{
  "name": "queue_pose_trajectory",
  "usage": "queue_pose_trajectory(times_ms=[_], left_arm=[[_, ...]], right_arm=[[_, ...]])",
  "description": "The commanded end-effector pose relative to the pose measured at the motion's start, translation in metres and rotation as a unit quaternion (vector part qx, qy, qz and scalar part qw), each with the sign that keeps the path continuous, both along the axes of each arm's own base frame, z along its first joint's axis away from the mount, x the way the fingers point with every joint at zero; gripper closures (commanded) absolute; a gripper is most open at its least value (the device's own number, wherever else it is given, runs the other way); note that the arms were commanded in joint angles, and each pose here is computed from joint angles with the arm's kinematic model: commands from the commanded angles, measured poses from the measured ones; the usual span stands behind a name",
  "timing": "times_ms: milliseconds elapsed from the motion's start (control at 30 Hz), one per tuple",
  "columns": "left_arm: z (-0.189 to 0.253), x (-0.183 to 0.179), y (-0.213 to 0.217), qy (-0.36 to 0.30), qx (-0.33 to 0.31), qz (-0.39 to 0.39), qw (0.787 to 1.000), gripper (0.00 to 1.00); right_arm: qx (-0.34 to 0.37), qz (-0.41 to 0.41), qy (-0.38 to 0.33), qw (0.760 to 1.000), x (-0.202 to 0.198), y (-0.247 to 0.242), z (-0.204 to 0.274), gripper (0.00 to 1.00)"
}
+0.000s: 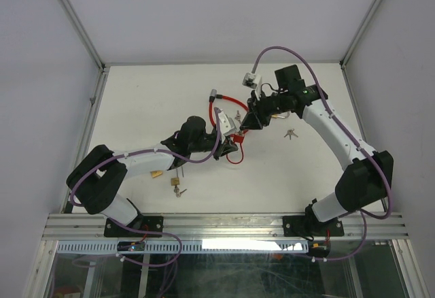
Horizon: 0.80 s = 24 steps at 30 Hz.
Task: Lock with the key
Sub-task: Lock the lock.
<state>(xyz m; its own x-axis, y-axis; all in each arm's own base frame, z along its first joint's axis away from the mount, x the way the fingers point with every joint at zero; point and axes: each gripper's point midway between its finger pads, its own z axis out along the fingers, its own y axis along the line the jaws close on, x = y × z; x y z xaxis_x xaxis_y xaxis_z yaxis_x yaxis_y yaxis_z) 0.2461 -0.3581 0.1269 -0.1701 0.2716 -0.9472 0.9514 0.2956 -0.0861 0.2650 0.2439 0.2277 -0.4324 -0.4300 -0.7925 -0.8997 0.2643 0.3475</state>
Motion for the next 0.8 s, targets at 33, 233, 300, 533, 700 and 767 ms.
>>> queue_pose_trajectory(times_ms=[33, 233, 300, 533, 700, 767], left_arm=[[0.042, 0.001, -0.015, -0.046, -0.044, -0.027, 0.998, 1.0], [0.043, 0.001, -0.016, -0.046, -0.045, -0.028, 0.998, 1.0], [0.043, 0.001, -0.016, -0.045, -0.045, -0.028, 0.998, 1.0], [0.042, 0.001, -0.016, -0.045, -0.044, -0.028, 0.998, 1.0], [0.039, -0.004, -0.016, -0.042, -0.04, -0.044, 0.997, 1.0], [0.038, -0.009, -0.015, -0.036, -0.042, -0.065, 0.996, 1.0]], right_arm=[[-0.005, 0.001, 0.002, 1.0, -0.002, 0.007, 0.004, 0.67], [-0.023, 0.004, 0.001, 1.0, -0.003, 0.008, -0.003, 0.72], [-0.029, 0.005, 0.002, 1.0, -0.004, 0.007, -0.006, 0.73], [-0.043, 0.023, -0.004, 0.999, -0.011, 0.008, -0.01, 0.87], [-0.043, 0.056, -0.025, 0.997, -0.016, 0.006, -0.006, 1.0], [-0.033, 0.09, -0.047, 0.994, -0.023, 0.006, -0.003, 1.0]])
